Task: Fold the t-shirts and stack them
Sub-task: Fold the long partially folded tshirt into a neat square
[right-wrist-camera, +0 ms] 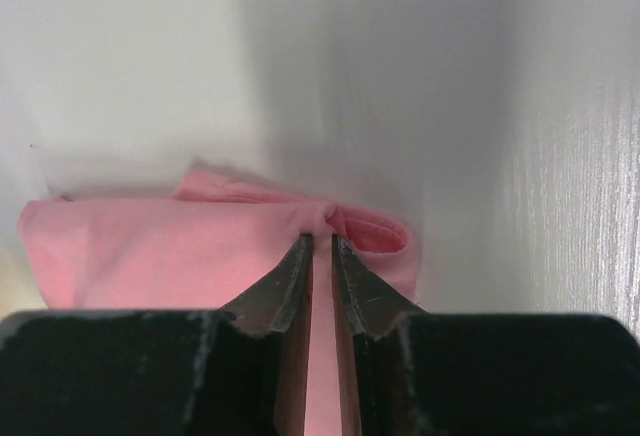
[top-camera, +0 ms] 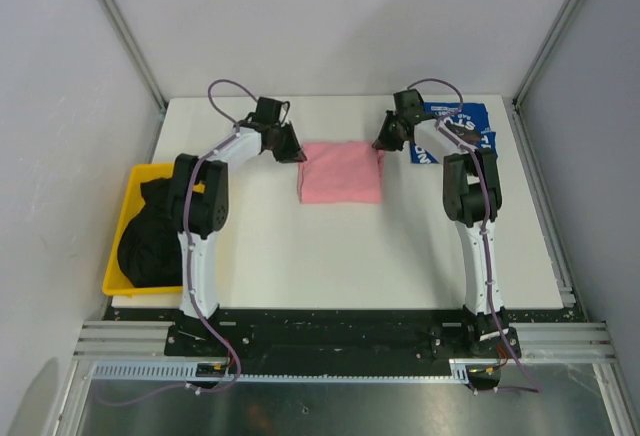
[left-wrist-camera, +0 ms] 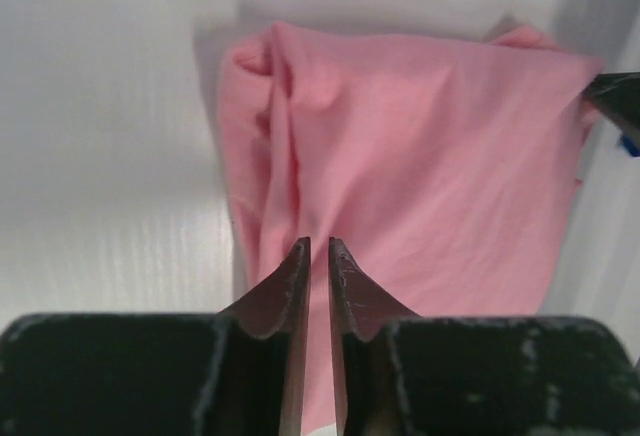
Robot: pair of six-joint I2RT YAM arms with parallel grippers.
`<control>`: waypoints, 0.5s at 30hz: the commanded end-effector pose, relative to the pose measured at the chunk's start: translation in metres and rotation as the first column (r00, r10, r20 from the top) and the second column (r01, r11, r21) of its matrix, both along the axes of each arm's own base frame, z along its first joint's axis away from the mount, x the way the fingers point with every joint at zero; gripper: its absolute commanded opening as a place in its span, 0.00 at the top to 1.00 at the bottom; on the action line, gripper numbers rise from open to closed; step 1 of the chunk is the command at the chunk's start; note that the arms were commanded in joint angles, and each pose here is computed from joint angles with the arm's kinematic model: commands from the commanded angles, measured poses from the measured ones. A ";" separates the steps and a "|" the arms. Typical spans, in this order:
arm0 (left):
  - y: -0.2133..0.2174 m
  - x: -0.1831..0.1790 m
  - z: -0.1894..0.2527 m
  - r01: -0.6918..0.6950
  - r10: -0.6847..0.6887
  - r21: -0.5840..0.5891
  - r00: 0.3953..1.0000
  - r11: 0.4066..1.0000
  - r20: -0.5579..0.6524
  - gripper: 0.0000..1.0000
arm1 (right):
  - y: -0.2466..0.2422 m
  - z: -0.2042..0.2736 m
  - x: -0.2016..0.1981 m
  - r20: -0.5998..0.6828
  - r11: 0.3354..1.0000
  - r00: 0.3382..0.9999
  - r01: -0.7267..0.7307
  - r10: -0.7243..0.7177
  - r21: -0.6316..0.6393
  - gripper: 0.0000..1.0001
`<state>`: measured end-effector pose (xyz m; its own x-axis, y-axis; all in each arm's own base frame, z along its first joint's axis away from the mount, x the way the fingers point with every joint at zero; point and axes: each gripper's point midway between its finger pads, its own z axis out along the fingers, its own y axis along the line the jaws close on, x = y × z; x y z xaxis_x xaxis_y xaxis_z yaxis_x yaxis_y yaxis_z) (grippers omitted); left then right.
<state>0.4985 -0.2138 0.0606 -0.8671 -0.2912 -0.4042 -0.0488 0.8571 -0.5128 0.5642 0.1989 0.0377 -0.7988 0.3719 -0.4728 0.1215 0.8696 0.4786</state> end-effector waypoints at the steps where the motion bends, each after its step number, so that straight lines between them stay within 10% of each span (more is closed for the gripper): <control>1: 0.006 -0.009 0.024 0.003 -0.002 -0.019 0.999 1.000 0.038 0.77 | 0.001 0.021 0.006 0.043 1.000 0.999 -0.002 0.003 -0.014 0.82; 15: 0.011 -0.100 0.013 -0.004 -0.004 -0.092 0.995 0.996 -0.095 0.49 | -0.007 0.113 0.007 0.197 1.000 0.980 0.010 -0.005 -0.020 0.69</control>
<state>0.3990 -0.1890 0.0444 -0.9108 -0.3240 -0.2560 -0.1613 0.8498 -0.5018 0.5614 0.1980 0.0695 -0.7813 0.3613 -0.5090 0.1019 0.8784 0.4670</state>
